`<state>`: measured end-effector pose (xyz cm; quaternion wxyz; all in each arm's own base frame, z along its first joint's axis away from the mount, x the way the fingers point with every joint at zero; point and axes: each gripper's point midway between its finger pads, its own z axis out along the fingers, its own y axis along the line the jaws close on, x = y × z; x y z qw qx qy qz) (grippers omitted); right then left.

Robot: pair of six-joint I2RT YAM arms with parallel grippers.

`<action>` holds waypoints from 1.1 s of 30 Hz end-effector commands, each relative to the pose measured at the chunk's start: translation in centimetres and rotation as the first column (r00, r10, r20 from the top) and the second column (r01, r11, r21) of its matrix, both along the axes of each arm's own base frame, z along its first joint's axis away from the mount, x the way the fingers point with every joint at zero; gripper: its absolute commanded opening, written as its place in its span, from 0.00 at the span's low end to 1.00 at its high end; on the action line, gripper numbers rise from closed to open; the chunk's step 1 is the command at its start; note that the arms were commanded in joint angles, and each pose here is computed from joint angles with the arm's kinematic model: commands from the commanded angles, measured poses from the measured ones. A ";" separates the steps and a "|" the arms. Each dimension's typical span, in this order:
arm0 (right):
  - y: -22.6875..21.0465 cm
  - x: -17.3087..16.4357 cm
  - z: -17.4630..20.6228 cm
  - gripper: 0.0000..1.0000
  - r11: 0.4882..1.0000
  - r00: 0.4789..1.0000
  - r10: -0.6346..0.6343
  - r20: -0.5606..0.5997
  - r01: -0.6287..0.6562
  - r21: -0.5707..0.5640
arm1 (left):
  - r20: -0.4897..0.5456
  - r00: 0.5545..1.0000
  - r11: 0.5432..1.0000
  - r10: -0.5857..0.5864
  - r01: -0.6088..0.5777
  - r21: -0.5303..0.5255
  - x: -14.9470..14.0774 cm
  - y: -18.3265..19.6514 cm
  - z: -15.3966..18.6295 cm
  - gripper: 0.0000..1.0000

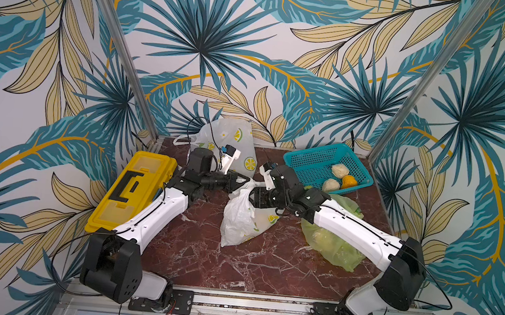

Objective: Place the pears into plastic bags & tie knots
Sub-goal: Tie the plastic bag at the center of the board.

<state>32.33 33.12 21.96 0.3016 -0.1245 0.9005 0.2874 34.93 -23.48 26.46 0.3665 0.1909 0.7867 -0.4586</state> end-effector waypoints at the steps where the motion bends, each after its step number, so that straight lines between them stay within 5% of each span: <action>1: 0.1 -0.5 0.1 0.35 0.999 0.999 0.039 -0.013 -0.039 0.021 | 0.033 0.999 1.000 -0.012 0.013 -0.021 -0.1 -0.1 1.1 0.00; 6: -1.8 -1.0 -0.4 0.16 1.000 1.000 -0.006 -0.012 0.006 0.001 | 0.025 0.999 1.000 0.026 -0.026 -0.014 0.7 0.6 0.8 0.00; 19: -5.2 -2.6 0.0 0.12 0.996 0.996 -0.079 -0.032 0.078 -0.038 | -0.036 0.999 0.999 0.020 -0.021 -0.029 1.5 0.5 -0.7 0.00; 26: -4.2 -3.2 -0.2 0.55 1.000 0.999 -0.014 -0.040 0.013 -0.007 | -0.028 0.999 0.999 0.022 -0.023 -0.029 1.3 0.3 -0.5 0.00; 33: -1.7 -3.4 -2.1 0.56 0.998 0.991 0.051 -0.125 -0.047 0.030 | -0.027 1.000 0.999 0.015 -0.016 -0.030 1.2 -0.1 -0.4 0.00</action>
